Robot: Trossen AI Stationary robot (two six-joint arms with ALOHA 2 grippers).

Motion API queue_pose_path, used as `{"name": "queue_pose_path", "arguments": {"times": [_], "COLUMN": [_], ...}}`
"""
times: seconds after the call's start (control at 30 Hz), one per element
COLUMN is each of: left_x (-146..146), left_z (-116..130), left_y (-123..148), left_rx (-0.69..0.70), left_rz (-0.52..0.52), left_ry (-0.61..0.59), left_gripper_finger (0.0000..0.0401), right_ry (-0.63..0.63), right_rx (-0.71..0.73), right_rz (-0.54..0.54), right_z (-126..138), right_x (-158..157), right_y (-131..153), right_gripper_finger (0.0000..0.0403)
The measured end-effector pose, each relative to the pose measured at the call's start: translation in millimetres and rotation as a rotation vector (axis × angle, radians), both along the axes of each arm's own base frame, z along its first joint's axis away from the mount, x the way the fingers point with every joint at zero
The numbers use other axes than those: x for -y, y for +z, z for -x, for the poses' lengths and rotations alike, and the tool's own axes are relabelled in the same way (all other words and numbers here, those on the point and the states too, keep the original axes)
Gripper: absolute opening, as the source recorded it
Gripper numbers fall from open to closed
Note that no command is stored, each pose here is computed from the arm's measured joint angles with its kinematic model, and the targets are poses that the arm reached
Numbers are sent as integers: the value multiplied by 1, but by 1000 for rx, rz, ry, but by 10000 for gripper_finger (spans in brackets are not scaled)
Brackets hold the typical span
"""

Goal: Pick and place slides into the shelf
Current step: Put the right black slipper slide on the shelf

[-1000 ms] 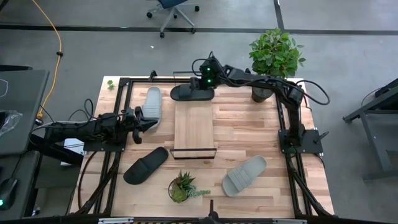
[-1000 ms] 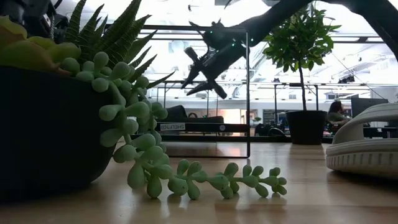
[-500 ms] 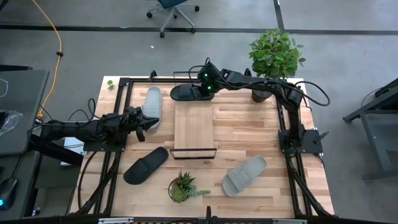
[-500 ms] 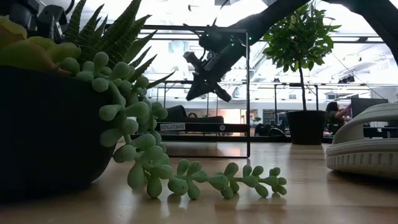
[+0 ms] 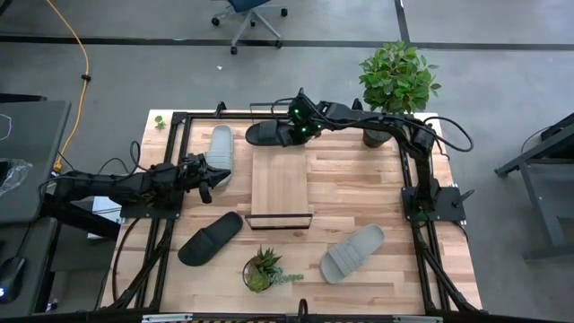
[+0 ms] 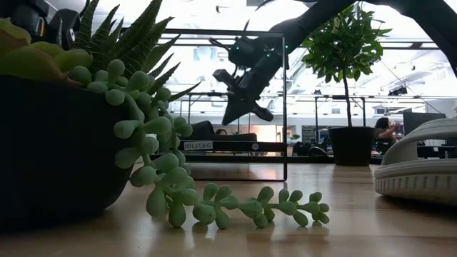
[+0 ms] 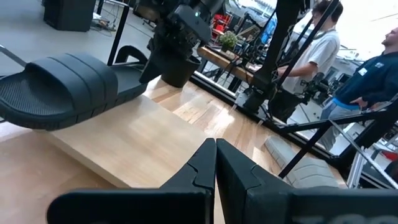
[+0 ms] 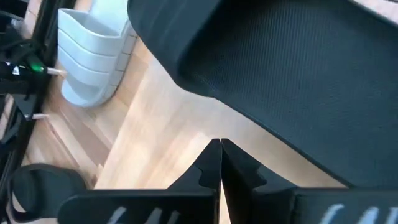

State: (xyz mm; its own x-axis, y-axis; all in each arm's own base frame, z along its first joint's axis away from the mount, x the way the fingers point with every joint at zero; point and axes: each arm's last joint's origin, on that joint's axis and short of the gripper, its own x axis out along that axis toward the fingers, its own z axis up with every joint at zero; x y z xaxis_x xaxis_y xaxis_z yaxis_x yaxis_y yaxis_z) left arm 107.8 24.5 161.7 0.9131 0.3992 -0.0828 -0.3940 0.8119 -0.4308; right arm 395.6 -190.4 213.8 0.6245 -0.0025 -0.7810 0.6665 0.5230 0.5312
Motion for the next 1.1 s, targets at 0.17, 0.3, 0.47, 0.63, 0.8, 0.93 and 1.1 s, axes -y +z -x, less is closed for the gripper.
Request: {"name": "queue_pose_path", "arguments": {"times": [0.17, 0.3, 0.47, 0.63, 0.8, 0.93, 1.1], "left_x": [0, 0, 1, 1, 1, 1, 1], "left_z": [0, 0, 0, 0, 0, 0, 0], "left_y": [0, -1, -2, -3, -3, -3, -3], "left_rx": [-3, -12, -24, -25, -26, -26, -32], "left_rz": [1, 2, 6, 8, 8, 8, 9], "left_ry": [-7, -8, -21, -40, -41, -41, -41], "left_gripper_finger": [1, 1, 1, 1, 1, 1, 1], "right_ry": [33, 33, 20, -7, -55, -74, -98], "right_rx": [-48, -87, -115, -154, -171, -179, -188], "right_rz": [-19, 8, 31, 52, 77, 92, 140], "right_z": [-3, -4, -2, 0, 2, 4, 4], "right_x": [-6, -12, -11, -8, -4, 0, 2], "right_y": [-11, -14, -15, -19, -20, -20, -19], "right_gripper_finger": [0, 0, 0, 0, 0, 0, 0]}}
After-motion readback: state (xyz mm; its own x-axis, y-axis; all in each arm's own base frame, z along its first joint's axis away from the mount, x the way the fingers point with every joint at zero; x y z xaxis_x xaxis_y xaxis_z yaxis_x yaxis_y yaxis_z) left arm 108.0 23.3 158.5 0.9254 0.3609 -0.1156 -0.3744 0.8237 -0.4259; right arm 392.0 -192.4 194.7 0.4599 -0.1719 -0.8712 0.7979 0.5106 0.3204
